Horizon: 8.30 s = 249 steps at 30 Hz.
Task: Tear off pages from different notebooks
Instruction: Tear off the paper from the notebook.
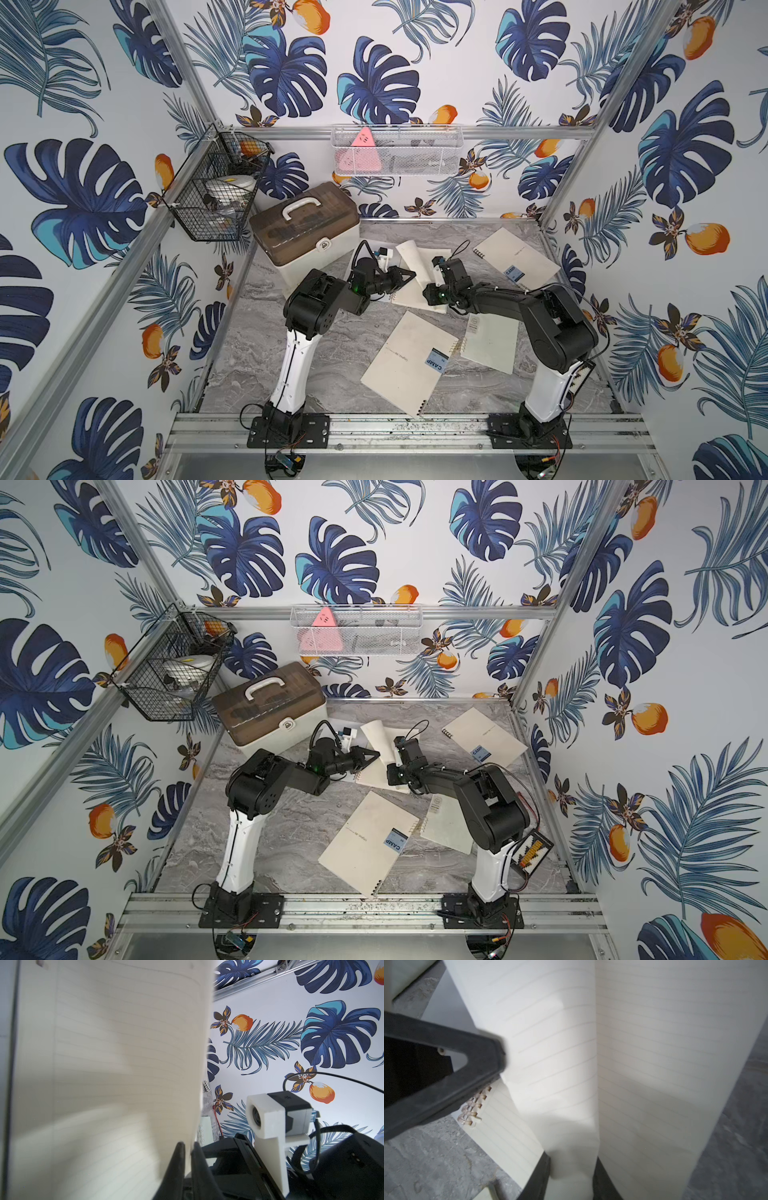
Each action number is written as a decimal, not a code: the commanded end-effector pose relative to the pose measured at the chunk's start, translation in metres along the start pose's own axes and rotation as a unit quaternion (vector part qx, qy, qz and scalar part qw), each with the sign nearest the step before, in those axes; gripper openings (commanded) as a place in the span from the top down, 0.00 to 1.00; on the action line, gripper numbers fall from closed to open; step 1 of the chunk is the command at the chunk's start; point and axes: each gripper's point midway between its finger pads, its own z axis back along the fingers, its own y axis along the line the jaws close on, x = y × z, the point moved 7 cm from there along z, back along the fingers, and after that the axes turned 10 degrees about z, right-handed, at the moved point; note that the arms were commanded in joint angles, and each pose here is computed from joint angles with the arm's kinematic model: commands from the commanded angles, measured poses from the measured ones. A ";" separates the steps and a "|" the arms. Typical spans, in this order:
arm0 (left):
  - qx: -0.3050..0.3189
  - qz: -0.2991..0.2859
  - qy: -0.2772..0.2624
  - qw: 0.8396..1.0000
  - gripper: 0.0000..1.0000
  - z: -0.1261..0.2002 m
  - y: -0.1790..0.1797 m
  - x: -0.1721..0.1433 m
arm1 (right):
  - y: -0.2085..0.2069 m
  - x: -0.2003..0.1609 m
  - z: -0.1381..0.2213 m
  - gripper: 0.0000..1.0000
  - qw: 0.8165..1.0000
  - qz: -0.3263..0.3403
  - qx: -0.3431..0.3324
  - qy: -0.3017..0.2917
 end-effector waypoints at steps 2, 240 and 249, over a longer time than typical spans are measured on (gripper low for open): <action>-0.023 -0.019 -0.009 0.999 0.71 0.004 -0.013 0.004 | 0.001 0.005 0.000 0.71 1.000 0.000 0.006 -0.012; 0.211 -0.030 0.045 0.976 0.55 0.091 -0.037 0.056 | -0.033 0.062 0.070 0.60 0.980 -0.064 0.188 0.011; 0.186 -0.001 0.063 0.980 0.37 0.071 -0.041 0.074 | -0.053 0.049 0.053 0.76 0.983 -0.091 0.150 0.050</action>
